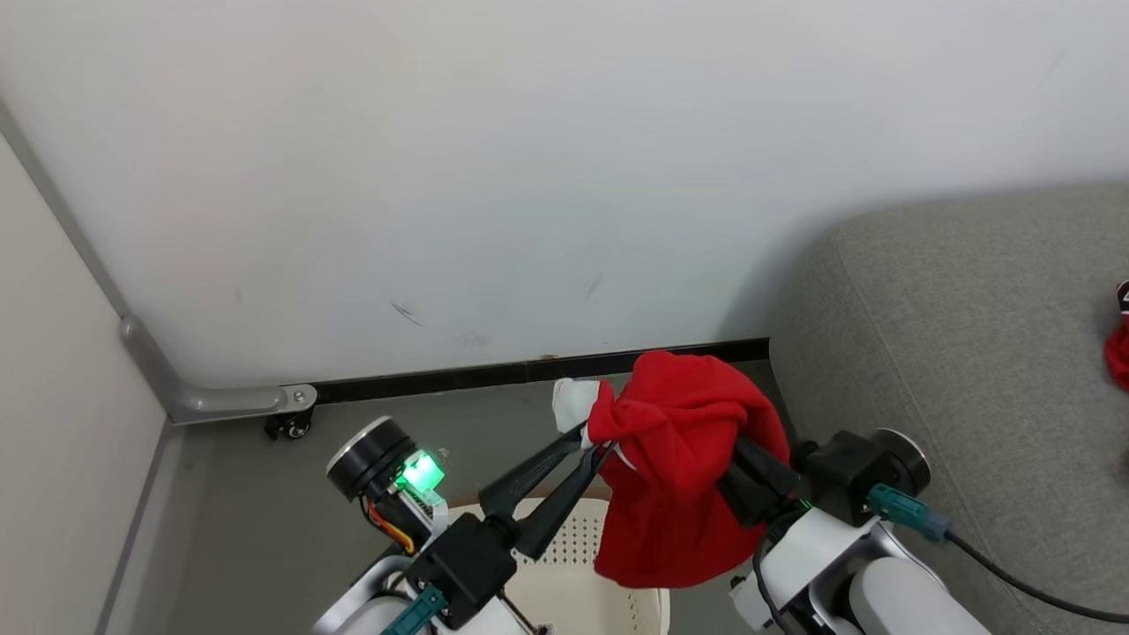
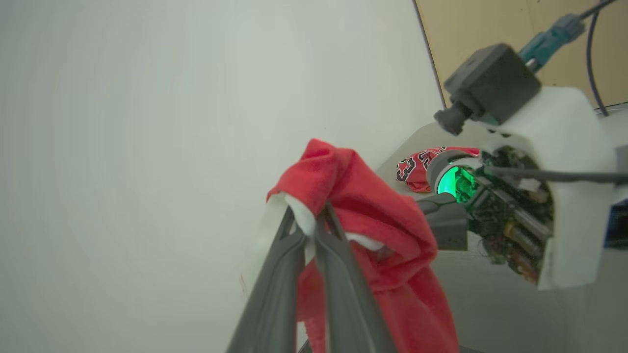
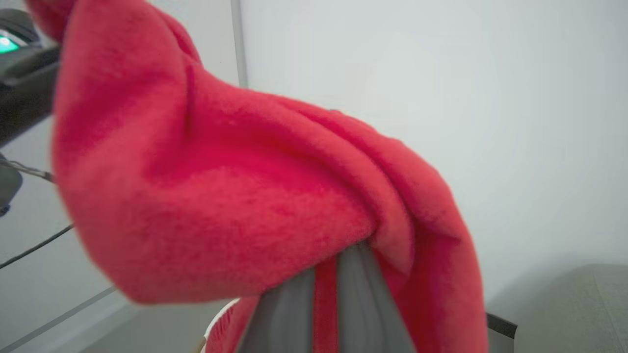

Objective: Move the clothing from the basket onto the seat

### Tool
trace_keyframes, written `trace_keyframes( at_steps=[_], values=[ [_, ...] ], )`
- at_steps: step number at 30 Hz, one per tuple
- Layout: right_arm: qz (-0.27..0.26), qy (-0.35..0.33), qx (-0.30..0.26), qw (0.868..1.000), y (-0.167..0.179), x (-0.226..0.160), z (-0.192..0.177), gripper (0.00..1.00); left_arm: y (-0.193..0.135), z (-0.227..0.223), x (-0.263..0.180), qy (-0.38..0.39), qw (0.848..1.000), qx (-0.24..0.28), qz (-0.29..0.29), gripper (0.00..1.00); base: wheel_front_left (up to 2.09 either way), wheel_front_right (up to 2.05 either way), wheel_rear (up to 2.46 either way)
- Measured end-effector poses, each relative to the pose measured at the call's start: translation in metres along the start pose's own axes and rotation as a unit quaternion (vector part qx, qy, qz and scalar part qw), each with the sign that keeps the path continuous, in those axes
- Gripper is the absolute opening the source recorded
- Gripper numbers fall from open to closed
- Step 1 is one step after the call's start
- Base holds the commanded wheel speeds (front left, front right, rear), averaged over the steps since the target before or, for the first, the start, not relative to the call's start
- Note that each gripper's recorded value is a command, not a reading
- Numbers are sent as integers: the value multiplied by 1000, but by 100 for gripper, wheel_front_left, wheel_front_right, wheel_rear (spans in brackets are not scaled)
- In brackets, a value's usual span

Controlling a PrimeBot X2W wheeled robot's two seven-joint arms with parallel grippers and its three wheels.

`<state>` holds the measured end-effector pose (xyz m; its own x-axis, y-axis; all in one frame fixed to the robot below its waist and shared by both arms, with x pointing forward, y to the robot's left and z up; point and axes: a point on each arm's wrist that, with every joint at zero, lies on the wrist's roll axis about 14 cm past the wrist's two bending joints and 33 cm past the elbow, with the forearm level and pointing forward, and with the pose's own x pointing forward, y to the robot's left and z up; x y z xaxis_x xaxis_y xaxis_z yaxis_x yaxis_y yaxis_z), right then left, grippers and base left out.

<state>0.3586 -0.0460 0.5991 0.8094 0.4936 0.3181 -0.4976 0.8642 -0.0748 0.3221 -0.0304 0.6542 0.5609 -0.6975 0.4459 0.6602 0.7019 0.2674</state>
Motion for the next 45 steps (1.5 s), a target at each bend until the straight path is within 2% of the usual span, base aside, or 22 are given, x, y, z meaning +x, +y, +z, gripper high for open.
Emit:
trace_keyframes(
  at_steps=[19,34,35,36,37,38,45],
  values=[
    [-34,-31,6,999,-23,5,18,0,-2,-44,-21,71,997,-16,6,0,0,0,0],
    [-24,-33,21,999,-15,9,17,0,-22,-67,-34,112,993,-25,-20,0,0,0,0],
    [-23,-33,22,999,-14,9,17,0,-23,-68,-34,113,993,-27,-22,10,0,0,0],
    [-23,-32,22,999,-14,9,16,0,-25,-69,-34,114,993,-28,-23,33,0,0,0],
    [-22,-32,22,999,-13,9,16,0,-25,-69,-33,114,993,-30,-23,73,0,0,0],
    [-22,-32,22,999,-13,9,16,0,-26,-69,-33,113,993,-31,-24,100,0,0,0],
    [-24,-27,21,999,-15,7,13,0,-29,-73,-34,119,992,-34,-26,100,0,0,0]
  ],
)
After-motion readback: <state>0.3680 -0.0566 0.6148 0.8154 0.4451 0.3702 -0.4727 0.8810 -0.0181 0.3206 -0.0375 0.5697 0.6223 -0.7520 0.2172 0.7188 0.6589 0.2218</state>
